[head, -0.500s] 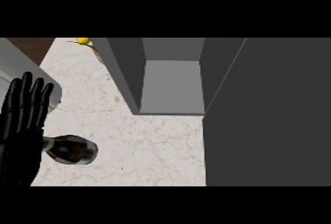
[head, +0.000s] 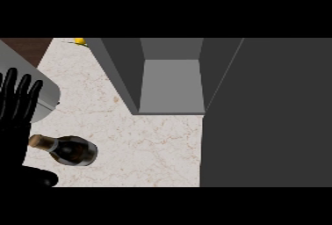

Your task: Pick up the wine, place it into the cabinet and close the cabinet

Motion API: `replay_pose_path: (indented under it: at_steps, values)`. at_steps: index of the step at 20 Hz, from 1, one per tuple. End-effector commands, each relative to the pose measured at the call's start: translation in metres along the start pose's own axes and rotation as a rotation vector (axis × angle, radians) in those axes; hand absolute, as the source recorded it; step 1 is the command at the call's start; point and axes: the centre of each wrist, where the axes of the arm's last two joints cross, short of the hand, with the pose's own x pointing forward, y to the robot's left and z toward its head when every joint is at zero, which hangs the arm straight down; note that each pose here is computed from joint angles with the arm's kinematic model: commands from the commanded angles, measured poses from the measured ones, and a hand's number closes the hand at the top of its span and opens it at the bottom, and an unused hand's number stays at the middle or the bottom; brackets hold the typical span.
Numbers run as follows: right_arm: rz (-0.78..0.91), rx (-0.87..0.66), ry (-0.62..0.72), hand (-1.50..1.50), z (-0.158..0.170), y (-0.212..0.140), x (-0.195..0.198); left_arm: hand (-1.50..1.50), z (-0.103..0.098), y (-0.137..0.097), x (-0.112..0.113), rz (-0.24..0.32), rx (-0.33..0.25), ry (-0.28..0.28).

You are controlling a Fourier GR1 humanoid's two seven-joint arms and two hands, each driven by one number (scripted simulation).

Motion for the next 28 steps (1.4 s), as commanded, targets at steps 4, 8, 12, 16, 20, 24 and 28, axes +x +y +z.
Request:
replay_pose_path:
  at_steps: [4, 8, 12, 16, 20, 24, 28]
  values:
    - [-0.068, 0.103, 0.073, -1.50, 0.021, -0.009, 0.020, -1.50, -0.014, 0.013, 0.022, 0.191, -0.012, 0.089]
    - [-0.081, 0.088, 0.075, -1.50, 0.012, 0.011, 0.027, -1.50, -0.004, 0.016, 0.025, 0.178, 0.018, 0.099]
    - [-0.070, 0.111, 0.078, -1.50, 0.025, -0.005, 0.025, -1.50, -0.008, -0.002, 0.029, 0.161, 0.014, 0.077]
    - [-0.074, 0.091, 0.080, -1.50, 0.026, 0.004, 0.036, -1.50, 0.001, 0.006, 0.019, 0.188, 0.000, 0.094]
    - [-0.058, 0.102, 0.099, -1.50, 0.006, 0.006, 0.022, -1.50, 0.000, 0.005, 0.023, 0.172, 0.019, 0.084]
    - [-0.077, 0.091, 0.073, -1.50, 0.010, -0.006, 0.054, -1.50, 0.005, 0.009, 0.034, 0.179, 0.018, 0.088]
    - [-0.081, 0.112, 0.088, -1.50, 0.004, 0.010, 0.041, -1.50, 0.006, -0.011, 0.036, 0.145, 0.044, 0.113]
